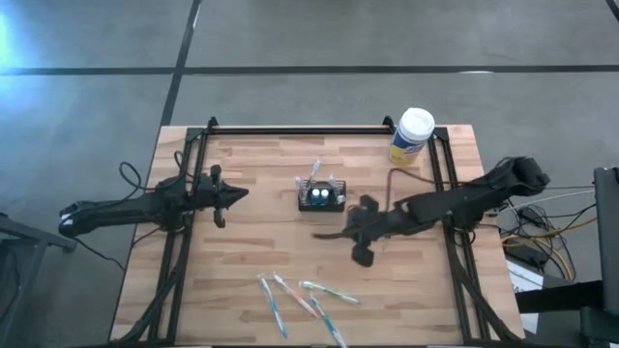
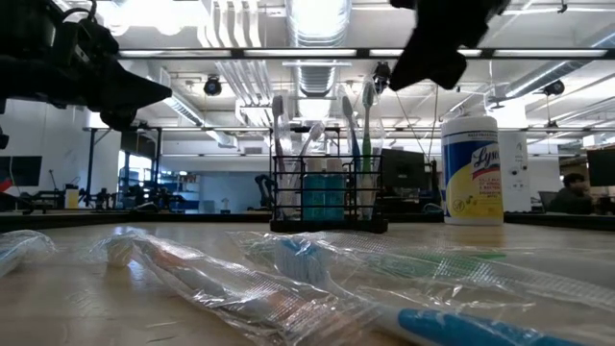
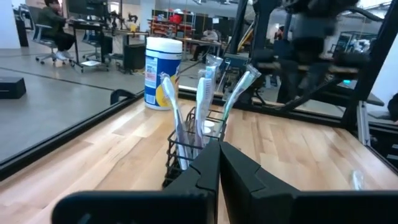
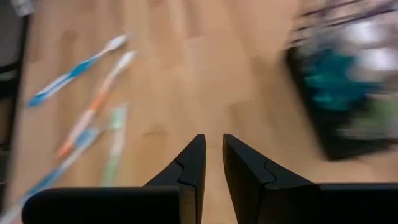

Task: Pick & Place toothbrushing station
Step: Put the green toothbrush into the black organizer

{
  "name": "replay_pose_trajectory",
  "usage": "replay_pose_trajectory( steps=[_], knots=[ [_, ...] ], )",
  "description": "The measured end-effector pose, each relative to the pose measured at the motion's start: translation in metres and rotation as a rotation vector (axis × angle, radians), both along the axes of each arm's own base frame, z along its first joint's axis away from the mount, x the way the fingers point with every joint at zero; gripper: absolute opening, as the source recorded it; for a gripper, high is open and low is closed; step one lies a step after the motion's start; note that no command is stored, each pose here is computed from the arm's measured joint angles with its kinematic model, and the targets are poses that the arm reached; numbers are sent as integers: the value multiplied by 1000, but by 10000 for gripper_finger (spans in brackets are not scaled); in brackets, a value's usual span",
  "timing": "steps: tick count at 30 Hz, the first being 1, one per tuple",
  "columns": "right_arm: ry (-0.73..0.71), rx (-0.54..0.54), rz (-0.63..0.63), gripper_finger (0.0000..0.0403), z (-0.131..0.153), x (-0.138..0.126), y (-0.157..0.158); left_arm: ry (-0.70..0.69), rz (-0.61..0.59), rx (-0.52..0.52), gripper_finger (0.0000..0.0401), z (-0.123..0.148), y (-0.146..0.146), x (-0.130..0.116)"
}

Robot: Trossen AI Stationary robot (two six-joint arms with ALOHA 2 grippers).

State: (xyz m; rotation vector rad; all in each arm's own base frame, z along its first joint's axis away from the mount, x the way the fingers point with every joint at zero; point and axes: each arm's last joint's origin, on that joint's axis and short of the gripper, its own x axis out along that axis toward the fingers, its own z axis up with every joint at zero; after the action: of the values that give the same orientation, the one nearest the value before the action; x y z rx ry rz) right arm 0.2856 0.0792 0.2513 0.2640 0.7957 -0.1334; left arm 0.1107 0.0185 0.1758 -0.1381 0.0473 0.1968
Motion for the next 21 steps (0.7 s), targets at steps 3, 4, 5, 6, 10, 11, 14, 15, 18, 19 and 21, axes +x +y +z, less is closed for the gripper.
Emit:
replay_pose_trajectory(
  steps=[3, 4, 5, 6, 10, 11, 14, 15, 18, 19, 21],
  knots=[
    [39, 76, 8, 53, -5, 22, 14, -3, 0, -5, 14, 1, 0, 0],
    [60, 95, -4, 55, -7, 28, 19, -3, 0, -5, 14, 1, 0, 0],
    [97, 114, -5, 59, -10, 34, 23, -3, 0, -5, 14, 1, 0, 0],
    [136, 129, 8, 66, -13, 40, 27, -3, 0, -5, 14, 1, 0, 0],
    [253, 146, 61, 109, -27, 60, 45, -3, 0, -5, 12, 1, 0, 0],
    [267, 162, 79, 122, -30, 65, 50, -2, 0, -5, 12, 1, 0, 0],
    [323, 206, 129, 160, -39, 76, 58, -3, 0, -5, 12, 1, 0, 0],
    [339, 218, 140, 173, -42, 79, 60, -3, 0, -5, 12, 1, 0, 0],
    [399, 206, 133, 204, -53, 84, 64, -8, 0, -22, 12, 1, 0, 0],
    [416, 202, 131, 212, -56, 85, 64, -8, 0, -26, 12, 1, 0, 0],
    [460, 191, 126, 225, -63, 85, 67, -11, 1, -43, 14, 1, 0, 0]
  ],
)
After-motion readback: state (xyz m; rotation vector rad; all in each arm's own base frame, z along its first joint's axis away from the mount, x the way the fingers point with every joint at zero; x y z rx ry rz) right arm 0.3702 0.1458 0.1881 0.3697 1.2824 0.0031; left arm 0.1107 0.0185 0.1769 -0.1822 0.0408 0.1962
